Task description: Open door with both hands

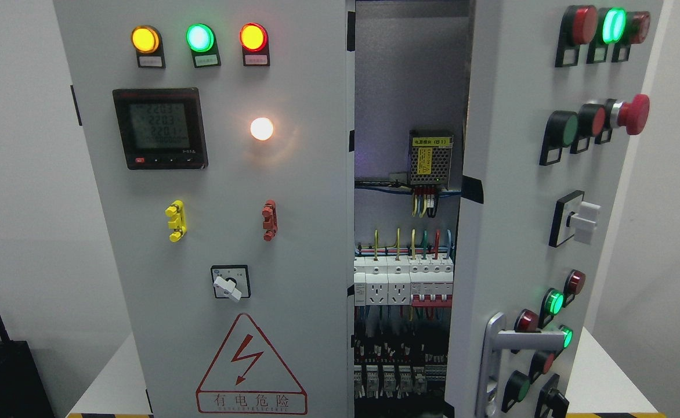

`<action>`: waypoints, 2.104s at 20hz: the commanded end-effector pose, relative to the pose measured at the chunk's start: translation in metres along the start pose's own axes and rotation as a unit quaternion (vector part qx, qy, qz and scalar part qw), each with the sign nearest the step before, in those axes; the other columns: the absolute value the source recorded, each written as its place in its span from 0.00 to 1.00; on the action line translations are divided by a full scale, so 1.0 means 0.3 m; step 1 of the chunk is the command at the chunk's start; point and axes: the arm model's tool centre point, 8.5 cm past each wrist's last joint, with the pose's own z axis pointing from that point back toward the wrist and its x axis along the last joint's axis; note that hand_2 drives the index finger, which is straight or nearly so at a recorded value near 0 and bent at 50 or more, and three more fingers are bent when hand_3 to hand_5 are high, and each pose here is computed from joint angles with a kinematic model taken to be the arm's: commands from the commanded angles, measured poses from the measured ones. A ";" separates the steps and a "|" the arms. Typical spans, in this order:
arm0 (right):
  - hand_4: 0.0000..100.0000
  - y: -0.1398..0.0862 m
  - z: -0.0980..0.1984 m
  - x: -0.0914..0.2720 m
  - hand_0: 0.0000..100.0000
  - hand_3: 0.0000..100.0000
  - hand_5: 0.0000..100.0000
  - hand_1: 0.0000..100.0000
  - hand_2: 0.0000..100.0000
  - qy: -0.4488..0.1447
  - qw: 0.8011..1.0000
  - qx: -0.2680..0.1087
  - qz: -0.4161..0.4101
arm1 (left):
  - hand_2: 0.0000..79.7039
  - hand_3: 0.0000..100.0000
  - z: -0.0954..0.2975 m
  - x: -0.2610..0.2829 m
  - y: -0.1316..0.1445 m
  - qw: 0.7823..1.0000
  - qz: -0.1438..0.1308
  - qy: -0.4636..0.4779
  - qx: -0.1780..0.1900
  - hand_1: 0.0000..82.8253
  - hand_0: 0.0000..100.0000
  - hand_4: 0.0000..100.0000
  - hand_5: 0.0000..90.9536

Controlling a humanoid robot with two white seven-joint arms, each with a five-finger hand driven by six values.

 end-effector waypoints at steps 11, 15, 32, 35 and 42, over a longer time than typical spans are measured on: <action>0.00 0.000 0.000 0.000 0.11 0.00 0.00 0.00 0.00 0.000 1.000 0.000 0.000 | 0.00 0.00 0.675 0.352 0.265 0.911 -0.113 -0.394 -0.042 0.00 0.00 0.03 0.00; 0.00 0.000 0.000 -0.001 0.11 0.00 0.00 0.00 0.00 0.001 1.000 0.000 0.000 | 0.00 0.00 0.990 0.515 0.435 0.864 -0.113 -0.488 -0.057 0.00 0.00 0.03 0.00; 0.00 0.000 0.000 0.001 0.11 0.00 0.00 0.00 0.00 0.000 1.000 0.000 0.000 | 0.00 0.00 1.720 0.780 0.565 0.682 -0.213 -0.673 -0.189 0.00 0.00 0.03 0.00; 0.00 0.000 0.000 0.001 0.11 0.00 0.00 0.00 0.00 0.000 1.000 0.000 0.000 | 0.00 0.00 1.837 0.865 0.538 0.648 -0.244 -0.688 -0.218 0.00 0.00 0.03 0.00; 0.00 0.000 0.000 -0.001 0.11 0.00 0.00 0.00 0.00 0.001 1.000 0.000 0.000 | 0.00 0.00 2.025 1.009 0.417 0.605 -0.336 -0.670 -0.269 0.00 0.00 0.03 0.00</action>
